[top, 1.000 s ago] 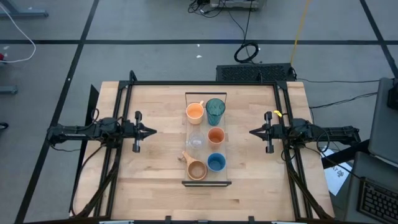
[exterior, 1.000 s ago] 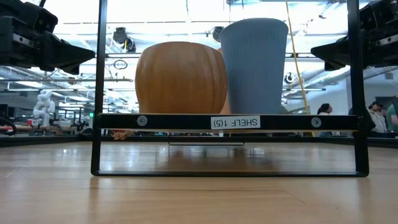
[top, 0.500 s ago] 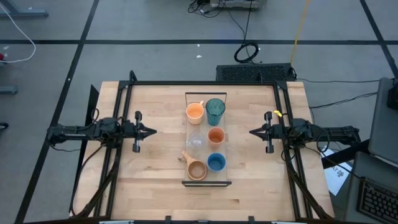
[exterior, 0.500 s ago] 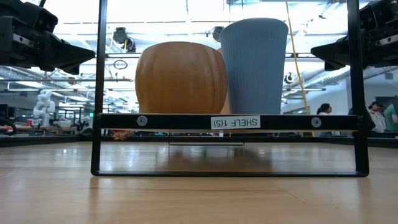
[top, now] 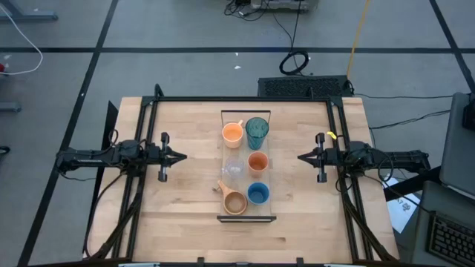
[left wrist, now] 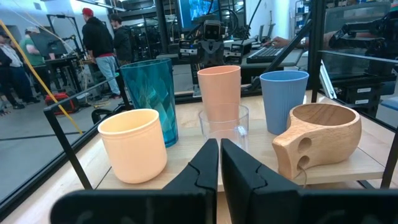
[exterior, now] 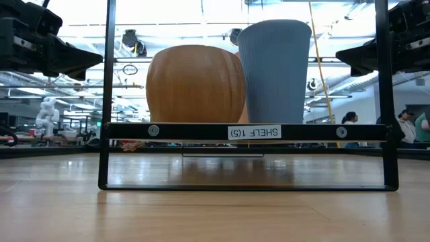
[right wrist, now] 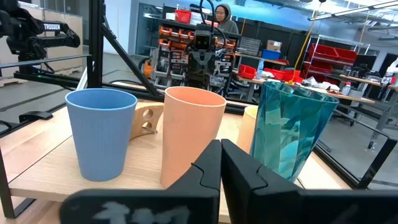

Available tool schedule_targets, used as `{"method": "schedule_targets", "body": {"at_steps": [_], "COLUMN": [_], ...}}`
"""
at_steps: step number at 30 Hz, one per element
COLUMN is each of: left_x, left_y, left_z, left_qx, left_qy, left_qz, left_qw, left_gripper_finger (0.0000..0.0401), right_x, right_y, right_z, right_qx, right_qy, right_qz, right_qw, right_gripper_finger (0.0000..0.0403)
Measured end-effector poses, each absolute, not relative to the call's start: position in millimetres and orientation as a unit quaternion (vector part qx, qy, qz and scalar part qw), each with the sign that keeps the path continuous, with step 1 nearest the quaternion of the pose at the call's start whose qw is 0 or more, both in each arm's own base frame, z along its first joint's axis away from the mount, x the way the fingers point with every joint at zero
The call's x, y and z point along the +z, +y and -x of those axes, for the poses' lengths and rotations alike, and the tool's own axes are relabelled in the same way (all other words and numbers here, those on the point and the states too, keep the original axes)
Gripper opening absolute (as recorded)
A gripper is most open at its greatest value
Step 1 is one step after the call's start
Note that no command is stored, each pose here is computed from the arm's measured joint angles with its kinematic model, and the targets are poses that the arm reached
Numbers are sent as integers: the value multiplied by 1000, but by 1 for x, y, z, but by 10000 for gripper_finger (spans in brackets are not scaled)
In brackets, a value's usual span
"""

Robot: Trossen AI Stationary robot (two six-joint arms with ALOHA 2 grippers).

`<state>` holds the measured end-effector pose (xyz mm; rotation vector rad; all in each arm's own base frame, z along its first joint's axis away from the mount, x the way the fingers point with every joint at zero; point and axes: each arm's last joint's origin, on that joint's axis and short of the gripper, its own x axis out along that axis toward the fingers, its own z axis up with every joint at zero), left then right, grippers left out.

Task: Stack small to large cups/mugs on shelf
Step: Return to Home Position

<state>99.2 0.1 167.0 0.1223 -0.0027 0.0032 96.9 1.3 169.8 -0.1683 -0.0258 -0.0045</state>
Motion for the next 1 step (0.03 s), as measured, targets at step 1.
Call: {"method": "schedule_targets", "body": {"at_steps": [1], "left_x": [167], "left_y": [0], "left_z": [-99], "left_qx": [2], "left_qy": [-1], "left_qz": [-61], "left_qw": [998], "left_gripper_finger": [21], "right_x": [170], "right_y": [1], "right_z": [-97], "right_qx": [-2], "right_qy": [-13], "right_qz": [84], "right_qw": [996], "right_gripper_finger": [0]}}
